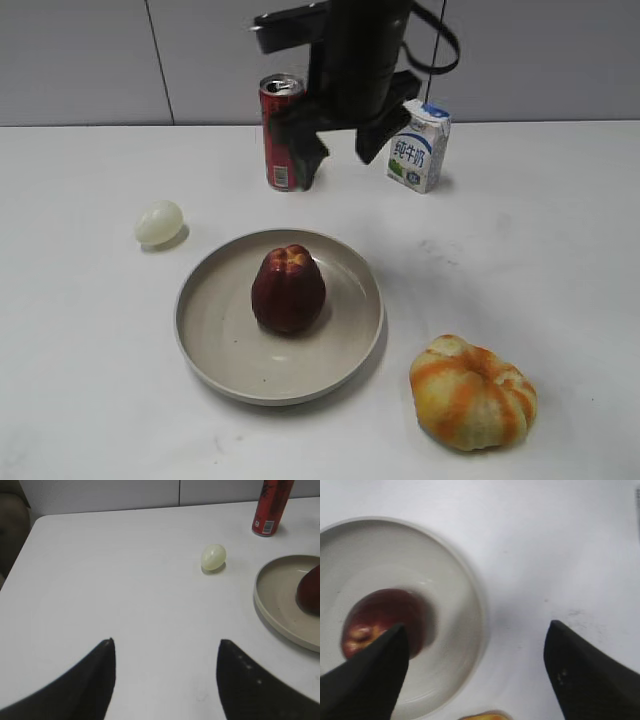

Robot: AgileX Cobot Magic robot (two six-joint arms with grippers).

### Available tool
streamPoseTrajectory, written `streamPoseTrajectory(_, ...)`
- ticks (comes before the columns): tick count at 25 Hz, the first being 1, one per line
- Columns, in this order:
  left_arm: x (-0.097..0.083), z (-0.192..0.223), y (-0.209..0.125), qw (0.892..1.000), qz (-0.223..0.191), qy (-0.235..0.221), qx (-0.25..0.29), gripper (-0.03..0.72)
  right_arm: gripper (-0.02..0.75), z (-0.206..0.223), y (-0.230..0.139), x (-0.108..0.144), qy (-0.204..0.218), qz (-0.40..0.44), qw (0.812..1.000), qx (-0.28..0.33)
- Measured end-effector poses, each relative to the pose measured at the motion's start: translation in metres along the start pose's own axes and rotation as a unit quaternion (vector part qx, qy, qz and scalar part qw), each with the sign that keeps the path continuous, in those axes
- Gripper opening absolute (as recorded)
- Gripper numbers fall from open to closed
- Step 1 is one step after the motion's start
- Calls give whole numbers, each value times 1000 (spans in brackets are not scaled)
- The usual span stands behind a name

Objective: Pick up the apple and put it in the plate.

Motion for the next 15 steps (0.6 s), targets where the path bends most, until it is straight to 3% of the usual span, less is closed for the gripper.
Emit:
streamPoseTrajectory(9,0,0,0,1000,0,0,0,487,642,-28,-18,-143,-41,150,988,-14)
streamPoseTrajectory(12,0,0,0,1000,0,0,0,487,620,-44,-34,-171,-44,189,981,-20)
streamPoseTrajectory(15,0,0,0,1000,0,0,0,487,604,-57,-47,-178,-45,203,978,-20)
Point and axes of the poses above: a point on each arm's last joint axis where the gripper is mounted, z pointing out along that axis toward the gripper, x along the wrist's bending axis when the last joint is at zero, y = z × x, the point moved 3 cm from there along z, pointing out along that axis toward the gripper
